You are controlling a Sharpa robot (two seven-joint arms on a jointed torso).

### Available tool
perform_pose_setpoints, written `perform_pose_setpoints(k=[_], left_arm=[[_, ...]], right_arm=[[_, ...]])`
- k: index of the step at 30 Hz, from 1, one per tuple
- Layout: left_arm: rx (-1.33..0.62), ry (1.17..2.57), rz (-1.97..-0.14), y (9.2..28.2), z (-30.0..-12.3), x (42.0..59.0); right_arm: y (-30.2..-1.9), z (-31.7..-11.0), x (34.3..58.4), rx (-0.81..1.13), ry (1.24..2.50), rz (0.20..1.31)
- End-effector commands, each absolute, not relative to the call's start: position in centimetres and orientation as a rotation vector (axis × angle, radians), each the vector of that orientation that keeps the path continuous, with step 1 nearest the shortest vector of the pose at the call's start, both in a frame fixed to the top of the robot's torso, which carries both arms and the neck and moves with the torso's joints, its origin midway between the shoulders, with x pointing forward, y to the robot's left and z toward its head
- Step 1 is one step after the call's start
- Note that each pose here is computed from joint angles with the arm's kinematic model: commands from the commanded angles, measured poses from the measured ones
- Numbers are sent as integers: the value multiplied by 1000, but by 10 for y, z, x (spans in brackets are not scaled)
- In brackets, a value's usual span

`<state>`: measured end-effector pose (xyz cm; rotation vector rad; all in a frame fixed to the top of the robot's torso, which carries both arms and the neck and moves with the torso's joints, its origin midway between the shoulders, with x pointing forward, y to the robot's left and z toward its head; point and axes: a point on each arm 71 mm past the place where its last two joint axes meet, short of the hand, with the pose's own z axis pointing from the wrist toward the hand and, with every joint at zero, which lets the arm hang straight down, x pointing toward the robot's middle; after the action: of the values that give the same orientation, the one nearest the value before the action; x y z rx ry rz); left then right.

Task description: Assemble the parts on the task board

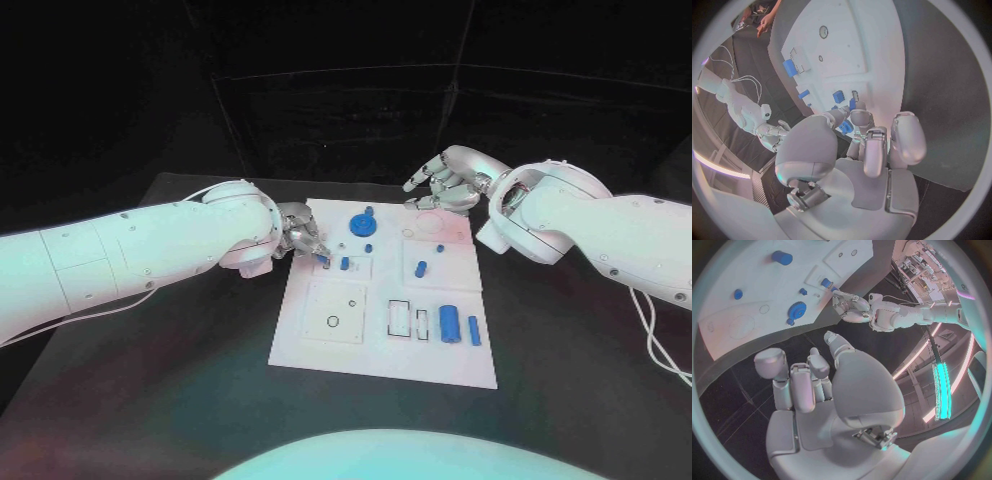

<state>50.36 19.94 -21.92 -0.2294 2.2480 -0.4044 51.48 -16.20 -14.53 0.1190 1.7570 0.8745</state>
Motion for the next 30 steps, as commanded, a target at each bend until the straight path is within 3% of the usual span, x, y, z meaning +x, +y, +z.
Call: perform_pose_setpoints(k=[1,30], left_arm=[[-193,2231,-399,196,-218,504],[-129,2294,-325,190,-226,507]], right_arm=[[-161,-144,515,110,1757,885],[-159,-144,515,107,1759,889]])
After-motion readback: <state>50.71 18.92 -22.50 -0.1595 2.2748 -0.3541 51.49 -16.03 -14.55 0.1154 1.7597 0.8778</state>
